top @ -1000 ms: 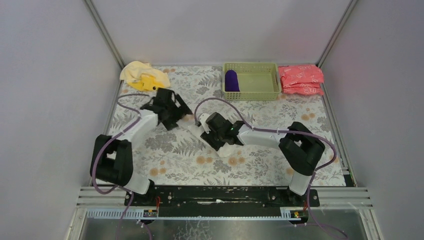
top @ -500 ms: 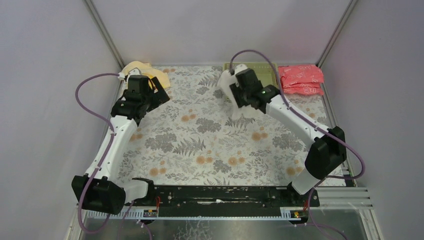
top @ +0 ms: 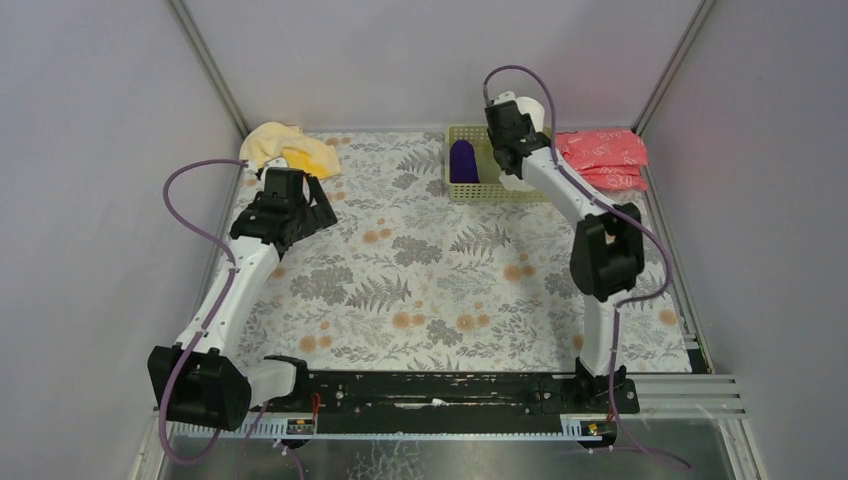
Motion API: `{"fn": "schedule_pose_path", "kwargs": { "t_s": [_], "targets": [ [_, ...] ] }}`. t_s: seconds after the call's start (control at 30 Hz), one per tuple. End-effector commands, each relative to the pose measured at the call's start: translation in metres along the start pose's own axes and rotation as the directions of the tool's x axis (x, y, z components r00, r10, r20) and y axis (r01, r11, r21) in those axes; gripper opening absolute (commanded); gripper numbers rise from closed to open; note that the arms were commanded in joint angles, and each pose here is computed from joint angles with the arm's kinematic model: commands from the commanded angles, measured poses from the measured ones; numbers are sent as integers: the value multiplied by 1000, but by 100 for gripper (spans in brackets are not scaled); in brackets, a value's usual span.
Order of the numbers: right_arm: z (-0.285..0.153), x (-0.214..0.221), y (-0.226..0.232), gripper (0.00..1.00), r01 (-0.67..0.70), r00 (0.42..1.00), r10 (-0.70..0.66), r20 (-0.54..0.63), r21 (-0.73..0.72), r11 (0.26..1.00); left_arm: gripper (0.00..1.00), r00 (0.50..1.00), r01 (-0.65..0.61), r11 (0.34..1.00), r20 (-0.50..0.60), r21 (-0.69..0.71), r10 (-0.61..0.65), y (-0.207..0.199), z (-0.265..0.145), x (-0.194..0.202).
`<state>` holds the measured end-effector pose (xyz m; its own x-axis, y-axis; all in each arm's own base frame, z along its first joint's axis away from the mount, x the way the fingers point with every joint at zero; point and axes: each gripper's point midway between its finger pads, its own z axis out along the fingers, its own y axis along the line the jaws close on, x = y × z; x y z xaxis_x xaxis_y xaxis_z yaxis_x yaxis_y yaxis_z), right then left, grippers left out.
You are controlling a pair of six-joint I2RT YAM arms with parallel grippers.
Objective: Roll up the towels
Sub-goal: Place the towel in the bin.
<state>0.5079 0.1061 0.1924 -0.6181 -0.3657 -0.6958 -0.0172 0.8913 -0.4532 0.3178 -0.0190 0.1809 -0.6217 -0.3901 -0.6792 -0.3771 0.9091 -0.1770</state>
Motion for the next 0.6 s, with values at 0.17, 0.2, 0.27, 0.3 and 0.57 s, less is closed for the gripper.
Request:
{"fn": "schedule_pose_path", "kwargs": {
  "t_s": [0.17,0.2,0.27,0.3,0.57],
  "targets": [
    [78,-4,78,21,-56,998,58,6,-181,982,100,1000,-3,1000,-19,-31,2,10,11,0],
    [82,-3,86,21,-69,997,71,3,-214,974,100,1000,-2,1000,-25,-29,1,10,12,1],
    [89,2,100,21,-105,994,104,-17,-258,961,100,999,2,1000,-37,-26,-3,10,14,3],
    [93,5,105,22,-123,992,119,-31,-273,954,100,999,2,1000,-41,-25,-3,10,15,4],
    [119,16,122,22,-324,946,314,-80,-240,915,100,997,4,1000,-75,-9,-4,7,21,10]
  ]
}}
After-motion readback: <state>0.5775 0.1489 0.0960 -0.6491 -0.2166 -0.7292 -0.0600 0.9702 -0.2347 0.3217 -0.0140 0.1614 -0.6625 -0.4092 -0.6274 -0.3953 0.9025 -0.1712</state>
